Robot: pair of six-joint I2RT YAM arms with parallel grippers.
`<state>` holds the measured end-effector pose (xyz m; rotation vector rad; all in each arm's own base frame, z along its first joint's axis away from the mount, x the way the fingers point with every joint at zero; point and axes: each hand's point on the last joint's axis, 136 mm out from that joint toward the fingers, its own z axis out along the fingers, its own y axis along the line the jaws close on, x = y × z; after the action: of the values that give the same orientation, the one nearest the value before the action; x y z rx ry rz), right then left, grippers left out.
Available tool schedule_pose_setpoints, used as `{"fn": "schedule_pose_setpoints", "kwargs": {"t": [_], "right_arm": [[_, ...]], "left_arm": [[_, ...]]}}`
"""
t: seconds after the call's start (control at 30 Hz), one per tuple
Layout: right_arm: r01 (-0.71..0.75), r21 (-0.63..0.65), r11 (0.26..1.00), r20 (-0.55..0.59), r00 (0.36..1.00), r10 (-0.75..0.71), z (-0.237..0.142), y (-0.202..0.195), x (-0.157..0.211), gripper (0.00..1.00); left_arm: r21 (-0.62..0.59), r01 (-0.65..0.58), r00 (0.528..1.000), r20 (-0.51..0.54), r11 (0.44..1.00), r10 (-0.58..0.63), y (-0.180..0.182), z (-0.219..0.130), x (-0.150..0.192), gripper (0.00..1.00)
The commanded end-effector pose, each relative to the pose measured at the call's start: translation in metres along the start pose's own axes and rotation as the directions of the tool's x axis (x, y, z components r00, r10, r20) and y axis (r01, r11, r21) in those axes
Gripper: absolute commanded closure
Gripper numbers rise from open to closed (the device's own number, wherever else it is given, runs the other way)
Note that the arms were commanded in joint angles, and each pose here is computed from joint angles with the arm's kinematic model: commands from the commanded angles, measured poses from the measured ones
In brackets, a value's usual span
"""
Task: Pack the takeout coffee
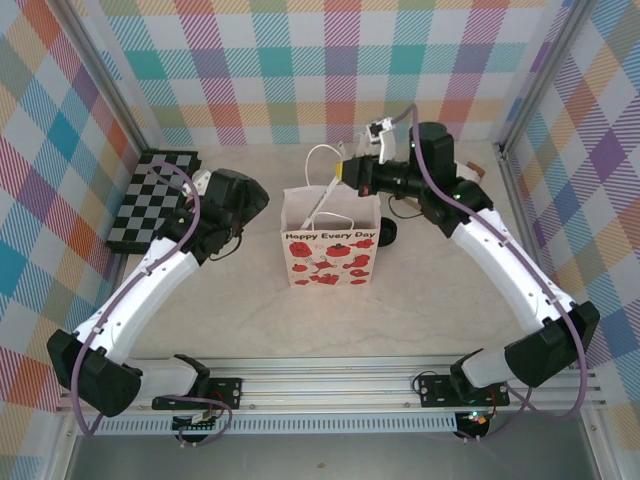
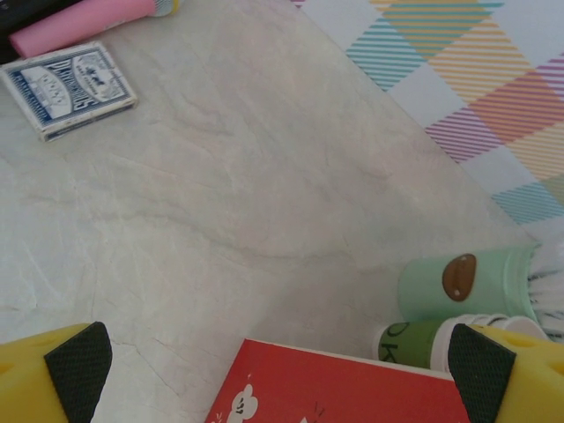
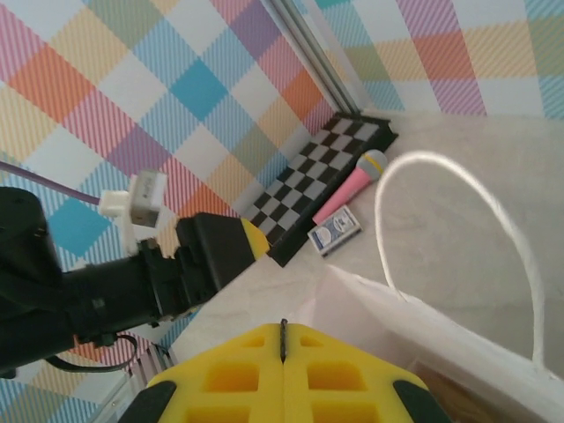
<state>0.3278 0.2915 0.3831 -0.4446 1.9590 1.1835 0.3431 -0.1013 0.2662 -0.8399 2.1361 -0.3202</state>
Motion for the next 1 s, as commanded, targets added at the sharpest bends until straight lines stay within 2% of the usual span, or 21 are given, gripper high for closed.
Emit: {"fn": "schedule_pose_setpoints", "kwargs": {"t": [0.0,0.3,0.57,0.8,0.97], "right_arm": [[-0.049,-0.047,0.998,0.076,0.996,0.052,0.006,0.013,-0.009,1.00],[-0.109,0.028,0.994,0.001,0.994,0.109,0.036,-0.016,0.021,1.00],[-0.154,0.048,0.987,-0.097,0.983,0.158,0.052,-0.029,0.042,0.95],[-0.052,0.146,0.988,-0.180,0.981,0.078,0.042,-0.041,0.054,0.77],[0.045,0.287,0.957,-0.186,0.982,0.010,0.022,-0.058,0.050,0.66]], "left_arm": [[-0.100,0.059,0.998,0.006,0.993,-0.059,0.022,0.010,0.004,0.00],[-0.097,0.066,0.994,-0.077,0.993,-0.074,0.015,0.027,0.023,0.00],[-0.094,0.069,0.995,-0.068,0.993,-0.076,0.014,0.026,0.021,0.00],[-0.093,0.059,0.996,-0.056,0.994,-0.064,0.015,0.022,0.017,0.00],[-0.048,0.021,0.998,-0.051,0.999,-0.023,0.009,0.020,0.015,0.00]]}}
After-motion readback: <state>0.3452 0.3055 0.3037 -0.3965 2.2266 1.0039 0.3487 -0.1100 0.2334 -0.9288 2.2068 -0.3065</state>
